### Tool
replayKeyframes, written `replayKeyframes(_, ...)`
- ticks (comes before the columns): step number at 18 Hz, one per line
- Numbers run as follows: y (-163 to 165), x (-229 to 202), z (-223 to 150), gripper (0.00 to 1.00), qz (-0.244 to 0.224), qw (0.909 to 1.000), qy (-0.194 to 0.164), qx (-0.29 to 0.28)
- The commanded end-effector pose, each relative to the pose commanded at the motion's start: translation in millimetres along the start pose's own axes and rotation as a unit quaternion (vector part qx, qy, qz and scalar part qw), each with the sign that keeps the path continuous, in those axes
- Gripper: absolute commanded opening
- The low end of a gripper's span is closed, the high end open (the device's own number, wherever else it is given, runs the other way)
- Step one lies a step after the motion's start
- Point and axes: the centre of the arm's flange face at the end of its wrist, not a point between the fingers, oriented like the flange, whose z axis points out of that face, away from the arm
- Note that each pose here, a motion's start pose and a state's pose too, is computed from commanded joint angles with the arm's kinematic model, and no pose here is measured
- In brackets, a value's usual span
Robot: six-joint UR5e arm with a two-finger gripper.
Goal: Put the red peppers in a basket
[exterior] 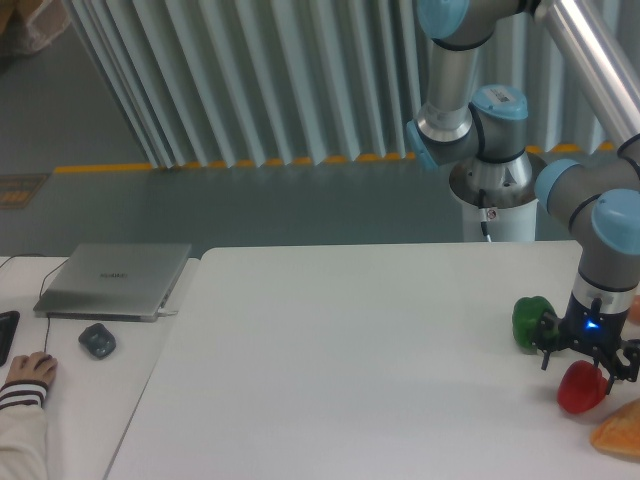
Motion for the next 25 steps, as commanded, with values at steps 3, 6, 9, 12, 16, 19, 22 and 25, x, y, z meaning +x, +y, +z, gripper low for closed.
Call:
replayKeyframes(3, 1, 0, 2, 0.58, 0.000, 1.0000, 0.002, -0.002)
replayKeyframes(6, 2, -2, 3, 0.58, 0.000, 0.9999, -0.007, -0.010)
replayKeyframes(9, 2, -1, 4, 0.43, -0.001, 0.9998, -0.015, -0.014)
replayKeyframes(12, 1, -1, 1, 0.43, 0.000, 0.9998, -0.016, -0.013)
replayKeyframes(16, 0, 5, -17, 0.43, 0.002, 0.9997, -0.024, -0.001)
replayKeyframes(19, 0, 13, -46, 0.43, 0.004, 0.9994, -0.029, 0.020)
replayKeyframes(22, 1, 22, -57, 0.44, 0.004, 0.9994, -0.023, 0.027)
replayKeyframes(25, 9, 7, -68, 0.44, -0.003, 0.9990, -0.031, 0.032)
